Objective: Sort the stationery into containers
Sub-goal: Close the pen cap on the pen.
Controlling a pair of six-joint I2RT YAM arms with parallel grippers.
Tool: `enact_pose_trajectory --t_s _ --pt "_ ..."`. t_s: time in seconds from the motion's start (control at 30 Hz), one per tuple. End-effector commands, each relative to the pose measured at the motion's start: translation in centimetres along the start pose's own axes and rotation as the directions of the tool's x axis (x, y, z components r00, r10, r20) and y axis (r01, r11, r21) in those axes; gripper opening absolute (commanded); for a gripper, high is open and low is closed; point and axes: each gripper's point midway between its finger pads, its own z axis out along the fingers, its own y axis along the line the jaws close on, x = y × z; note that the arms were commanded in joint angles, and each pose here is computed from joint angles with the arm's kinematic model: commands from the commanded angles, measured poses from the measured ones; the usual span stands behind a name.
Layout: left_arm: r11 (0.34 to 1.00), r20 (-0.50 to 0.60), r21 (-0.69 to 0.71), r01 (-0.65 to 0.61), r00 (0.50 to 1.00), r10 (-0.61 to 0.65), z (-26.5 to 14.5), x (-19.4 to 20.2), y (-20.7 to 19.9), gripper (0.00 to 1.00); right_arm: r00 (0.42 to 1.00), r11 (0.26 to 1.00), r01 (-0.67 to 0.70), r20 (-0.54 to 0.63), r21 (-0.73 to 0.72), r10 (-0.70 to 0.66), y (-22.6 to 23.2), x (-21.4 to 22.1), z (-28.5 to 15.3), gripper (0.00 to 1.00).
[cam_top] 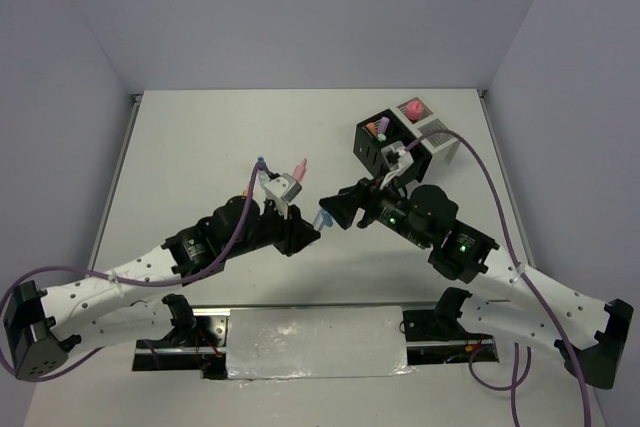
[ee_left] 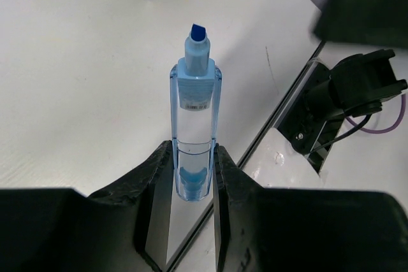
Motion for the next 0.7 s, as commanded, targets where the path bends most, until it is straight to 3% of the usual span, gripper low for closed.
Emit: enact_pose_trajectory --t_s 0.0,0.13,0.3,0.5,0.67 --pt "0.999 0.125 0.047 -0.024 0.992 0.018 -0.9 -3.6 -1.5 0.0 0.993 0.991 -0.022 0.12 0.132 0.006 -2.3 -2.6 -1.3 0.73" --pt "0.999 0.112 0.044 0.0 0.994 -0.005 -1.1 -4.1 -1.9 0.0 0.971 0.992 0.128 0.203 0.006 -0.127 -1.1 -2.9 -3.0 0.74" --pt "0.999 0.084 0.036 0.038 0.996 -0.041 -2.0 -4.9 -2.4 0.0 0.943 0.945 0.325 0.083 -0.035 -0.321 -2.3 1.3 -2.5 0.71" --pt "0.993 0.05 0.025 0.112 0.992 -0.114 -2.6 -5.9 -3.2 0.0 0.918 0.91 0.395 0.005 -0.124 -0.397 -2.5 4.4 -1.8 0.69" --pt "0.988 0.016 -0.011 0.156 0.988 -0.156 -2.3 -6.1 -3.2 0.0 0.901 0.886 0.429 0.014 -0.178 -0.433 -1.3 4.7 -1.3 0.67"
